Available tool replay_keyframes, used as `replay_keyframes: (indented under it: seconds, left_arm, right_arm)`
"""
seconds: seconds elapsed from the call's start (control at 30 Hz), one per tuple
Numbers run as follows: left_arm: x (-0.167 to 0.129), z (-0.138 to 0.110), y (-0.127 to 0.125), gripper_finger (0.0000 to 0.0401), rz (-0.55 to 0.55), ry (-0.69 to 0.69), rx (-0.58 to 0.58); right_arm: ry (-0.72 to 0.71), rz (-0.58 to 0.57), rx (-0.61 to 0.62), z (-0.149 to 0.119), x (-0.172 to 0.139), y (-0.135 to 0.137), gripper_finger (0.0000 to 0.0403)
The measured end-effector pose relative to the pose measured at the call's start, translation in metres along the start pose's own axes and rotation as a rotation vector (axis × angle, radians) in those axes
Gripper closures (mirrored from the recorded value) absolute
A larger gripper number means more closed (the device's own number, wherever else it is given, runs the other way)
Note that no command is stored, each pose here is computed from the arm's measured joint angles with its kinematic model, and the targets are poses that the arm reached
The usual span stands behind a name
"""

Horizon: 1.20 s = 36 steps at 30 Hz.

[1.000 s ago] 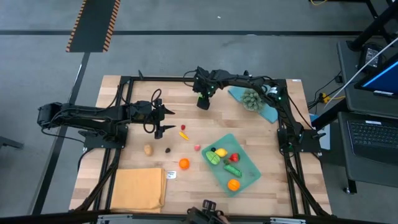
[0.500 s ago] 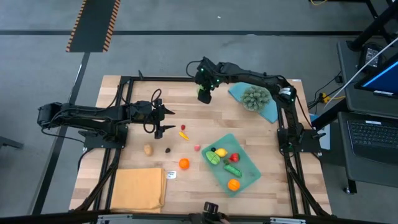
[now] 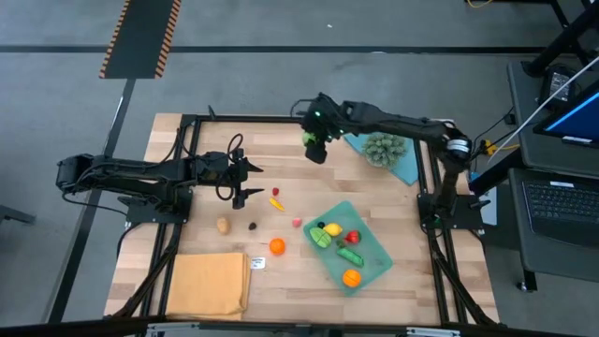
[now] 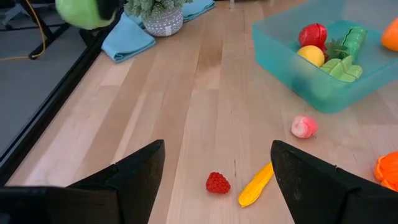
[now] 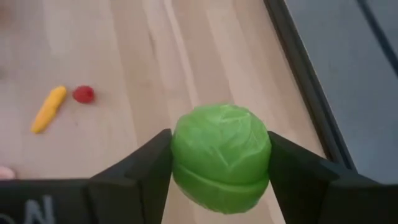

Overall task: Pick and placing Produce into tupperware
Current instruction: Put the cabbage into the green bin

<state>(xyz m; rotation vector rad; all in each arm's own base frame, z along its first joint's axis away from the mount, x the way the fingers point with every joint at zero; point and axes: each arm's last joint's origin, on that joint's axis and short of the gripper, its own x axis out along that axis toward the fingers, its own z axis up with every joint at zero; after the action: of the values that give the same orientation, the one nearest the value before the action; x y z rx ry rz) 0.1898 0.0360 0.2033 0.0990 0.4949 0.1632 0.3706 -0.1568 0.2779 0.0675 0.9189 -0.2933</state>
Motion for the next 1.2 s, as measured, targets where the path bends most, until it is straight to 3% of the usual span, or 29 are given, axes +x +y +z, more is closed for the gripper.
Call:
replay_keyframes:
  seconds: [0.2, 0.57, 0.7, 0.93, 1.2]
  left_arm:
    - [0.000, 0.000, 0.000, 0.0115, 0.002, 0.000, -0.001]
    - [0.000, 0.000, 0.001, 0.0115, 0.003, -0.004, -0.002]
    - [0.000, 0.003, 0.000, 0.0115, -0.030, -0.035, -0.001]
    - [-0.002, 0.015, -0.005, 0.0115, -0.217, -0.190, 0.068]
    - [-0.003, 0.021, -0.008, 0.0115, -0.229, -0.248, 0.102]
  right_arm:
    - [-0.149, -0.004, 0.047, -0.039, -0.025, 0.018, 0.0177]
    - [-0.511, 0.048, 0.007, -0.112, -0.078, 0.052, 0.0177]
    - [-0.574, 0.085, -0.010, -0.144, -0.084, 0.063, 0.0177]
    - [-0.679, 0.262, -0.059, -0.179, -0.089, 0.080, 0.0177]
    - [-0.765, 0.345, -0.153, -0.197, -0.088, 0.095, 0.0177]
